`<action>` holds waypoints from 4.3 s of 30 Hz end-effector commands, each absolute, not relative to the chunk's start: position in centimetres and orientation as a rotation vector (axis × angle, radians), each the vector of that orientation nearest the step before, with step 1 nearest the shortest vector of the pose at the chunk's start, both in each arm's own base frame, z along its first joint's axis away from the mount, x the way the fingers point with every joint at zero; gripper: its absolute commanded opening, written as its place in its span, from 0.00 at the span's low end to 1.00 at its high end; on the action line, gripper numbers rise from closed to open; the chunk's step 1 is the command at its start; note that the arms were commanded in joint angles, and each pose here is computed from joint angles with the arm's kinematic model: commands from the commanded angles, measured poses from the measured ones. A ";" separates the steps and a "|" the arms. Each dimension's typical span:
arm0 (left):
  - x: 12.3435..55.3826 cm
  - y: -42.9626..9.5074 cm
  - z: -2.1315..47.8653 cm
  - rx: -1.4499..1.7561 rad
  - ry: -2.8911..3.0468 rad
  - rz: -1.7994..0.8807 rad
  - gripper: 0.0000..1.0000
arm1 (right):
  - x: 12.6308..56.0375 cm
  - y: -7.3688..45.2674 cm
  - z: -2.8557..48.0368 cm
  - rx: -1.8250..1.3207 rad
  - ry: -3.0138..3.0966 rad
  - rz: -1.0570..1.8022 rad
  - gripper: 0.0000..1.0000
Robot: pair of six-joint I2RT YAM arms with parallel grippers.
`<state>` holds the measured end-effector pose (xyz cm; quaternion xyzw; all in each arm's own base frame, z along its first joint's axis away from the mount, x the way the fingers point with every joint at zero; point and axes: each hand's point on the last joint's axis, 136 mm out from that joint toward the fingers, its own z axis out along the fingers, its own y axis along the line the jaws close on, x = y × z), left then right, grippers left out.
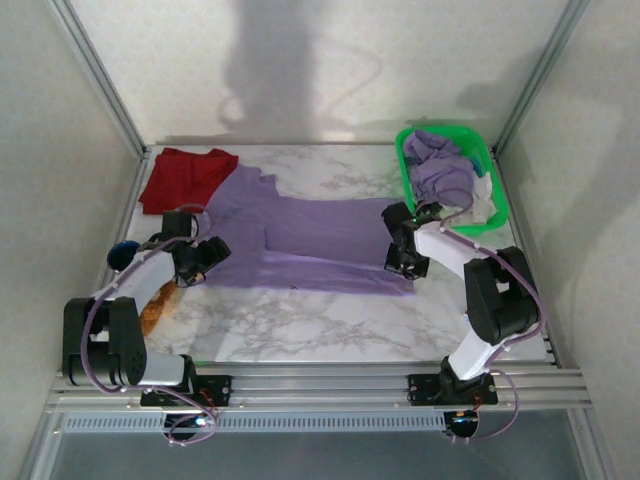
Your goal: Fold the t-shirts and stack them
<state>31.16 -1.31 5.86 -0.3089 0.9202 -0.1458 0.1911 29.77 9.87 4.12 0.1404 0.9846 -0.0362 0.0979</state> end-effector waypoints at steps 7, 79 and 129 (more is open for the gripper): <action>30.6 -1.6 5.8 -0.858 2.590 -0.418 0.83 | 32.6 9.3 4.7 0.364 2.917 -0.225 0.02; 22.1 -1.3 1.9 -0.890 2.933 -0.061 0.00 | 17.6 9.6 1.4 0.639 3.103 0.035 0.00; 26.3 -6.0 0.3 -0.764 2.768 -0.091 0.00 | 17.8 17.6 -1.2 0.331 3.300 0.196 0.00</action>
